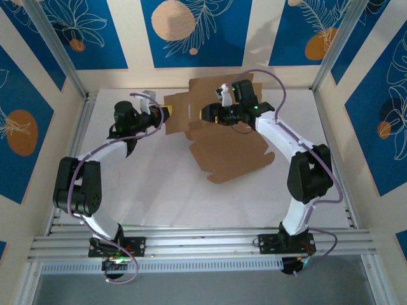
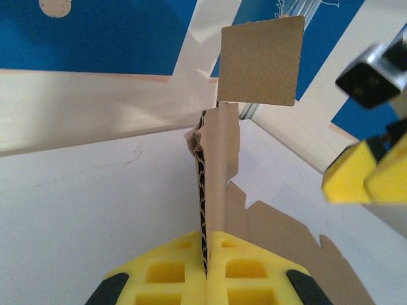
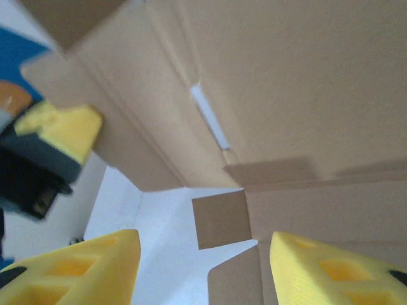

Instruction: Fold the paper box

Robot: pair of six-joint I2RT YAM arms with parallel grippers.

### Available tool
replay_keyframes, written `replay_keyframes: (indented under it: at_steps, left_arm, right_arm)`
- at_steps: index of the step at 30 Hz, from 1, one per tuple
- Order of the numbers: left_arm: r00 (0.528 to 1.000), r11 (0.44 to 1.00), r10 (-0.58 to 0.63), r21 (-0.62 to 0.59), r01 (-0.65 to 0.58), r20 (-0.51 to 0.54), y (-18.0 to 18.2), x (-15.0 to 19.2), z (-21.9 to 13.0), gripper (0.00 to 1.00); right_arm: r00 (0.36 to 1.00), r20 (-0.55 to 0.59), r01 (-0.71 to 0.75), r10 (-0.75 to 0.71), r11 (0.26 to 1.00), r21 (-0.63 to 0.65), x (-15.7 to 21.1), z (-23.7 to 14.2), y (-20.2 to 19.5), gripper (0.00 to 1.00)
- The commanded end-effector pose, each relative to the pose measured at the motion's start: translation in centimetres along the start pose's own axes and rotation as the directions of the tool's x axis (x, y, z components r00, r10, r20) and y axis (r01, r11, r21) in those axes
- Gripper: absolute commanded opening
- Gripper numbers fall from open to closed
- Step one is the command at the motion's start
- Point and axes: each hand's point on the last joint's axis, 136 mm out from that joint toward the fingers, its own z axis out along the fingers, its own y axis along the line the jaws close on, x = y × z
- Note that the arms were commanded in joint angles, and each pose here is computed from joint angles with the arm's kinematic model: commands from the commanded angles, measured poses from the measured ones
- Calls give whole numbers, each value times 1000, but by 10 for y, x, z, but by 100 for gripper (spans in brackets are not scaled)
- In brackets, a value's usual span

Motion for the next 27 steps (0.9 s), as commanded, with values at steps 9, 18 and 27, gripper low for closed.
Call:
replay_keyframes:
  at_steps: [9,18,27]
  left_arm:
    - [936,930,335,123,-347,112,-36,21,1,0]
    - [925,919,360,128,-374,122,-39,22,-2,0]
    - [925,916,358,145,-374,127,-42,26,-2,0]
  right_arm:
    - [775,262,-621,575,770,148,-61,-62,-27,65]
    - [509,294,-860,809,488,147,-70,-52,-62,81]
    - [428,230,-904,874,418,91,-73,-28,-82,73]
